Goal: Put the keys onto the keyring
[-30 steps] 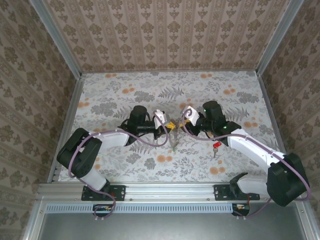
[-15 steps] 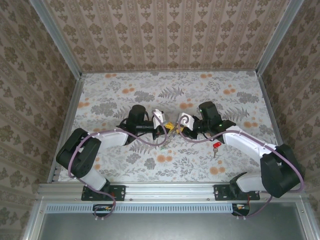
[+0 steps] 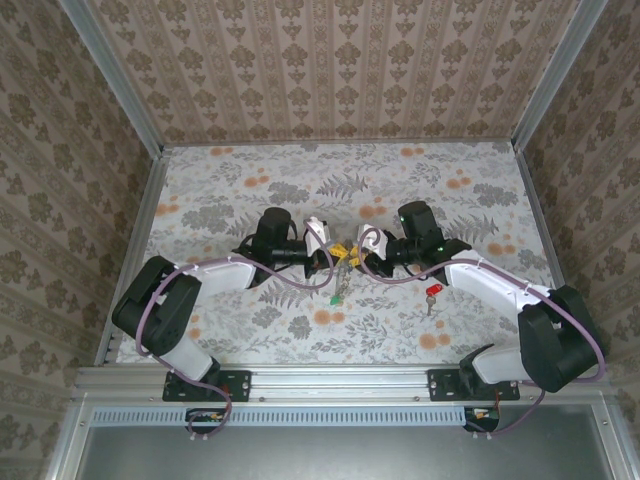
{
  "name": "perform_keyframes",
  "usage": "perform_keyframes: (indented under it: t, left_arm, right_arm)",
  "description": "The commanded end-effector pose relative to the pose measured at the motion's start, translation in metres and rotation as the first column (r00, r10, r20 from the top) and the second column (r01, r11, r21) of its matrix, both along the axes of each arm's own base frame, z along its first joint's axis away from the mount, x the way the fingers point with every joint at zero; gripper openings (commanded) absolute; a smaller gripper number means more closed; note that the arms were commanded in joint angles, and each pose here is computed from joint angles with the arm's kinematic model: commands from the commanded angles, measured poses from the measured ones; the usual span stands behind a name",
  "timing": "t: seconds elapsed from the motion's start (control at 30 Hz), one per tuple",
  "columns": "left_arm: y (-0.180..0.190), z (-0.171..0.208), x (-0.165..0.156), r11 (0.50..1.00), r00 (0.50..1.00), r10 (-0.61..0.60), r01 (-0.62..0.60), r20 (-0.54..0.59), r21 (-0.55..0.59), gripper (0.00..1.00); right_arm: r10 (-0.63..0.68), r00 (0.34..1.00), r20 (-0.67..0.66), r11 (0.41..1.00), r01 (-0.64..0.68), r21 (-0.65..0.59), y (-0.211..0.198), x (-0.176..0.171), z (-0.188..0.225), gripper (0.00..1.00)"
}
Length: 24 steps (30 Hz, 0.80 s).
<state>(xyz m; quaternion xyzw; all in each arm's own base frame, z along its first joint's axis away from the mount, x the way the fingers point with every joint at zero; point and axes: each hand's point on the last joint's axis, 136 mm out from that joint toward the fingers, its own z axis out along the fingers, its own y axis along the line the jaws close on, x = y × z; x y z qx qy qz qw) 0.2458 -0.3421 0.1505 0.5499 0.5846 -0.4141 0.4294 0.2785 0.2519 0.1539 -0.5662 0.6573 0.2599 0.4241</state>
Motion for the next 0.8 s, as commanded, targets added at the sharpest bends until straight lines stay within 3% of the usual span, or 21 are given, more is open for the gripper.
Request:
perform_keyframes:
  t: [0.0,0.23,0.5,0.77]
  left_arm:
    - [-0.004,0.027,-0.001,0.998,0.998,-0.038,0.041,0.058,-0.046,0.00]
    - [-0.004,0.028,-0.003,0.997,0.997,-0.049,0.052,0.055,-0.049,0.00]
    - [-0.003,0.027,-0.004,0.998,0.997,-0.049,0.052,0.053,-0.044,0.00]
    - [0.000,0.026,-0.003,0.999,0.997,-0.034,0.037,0.063,-0.037,0.00]
  right_arm:
    - [0.041,0.999,0.025,0.998,-0.042,0.038,0.007,0.002,0.013,0.25]
    - [0.023,0.999,0.024,0.999,-0.023,0.029,0.006,0.008,0.011,0.16]
    - [-0.005,0.999,0.043,1.000,0.004,0.027,0.005,0.014,0.016,0.19]
    - [-0.089,0.982,0.167,0.996,0.092,-0.006,-0.015,0.016,0.016,0.26]
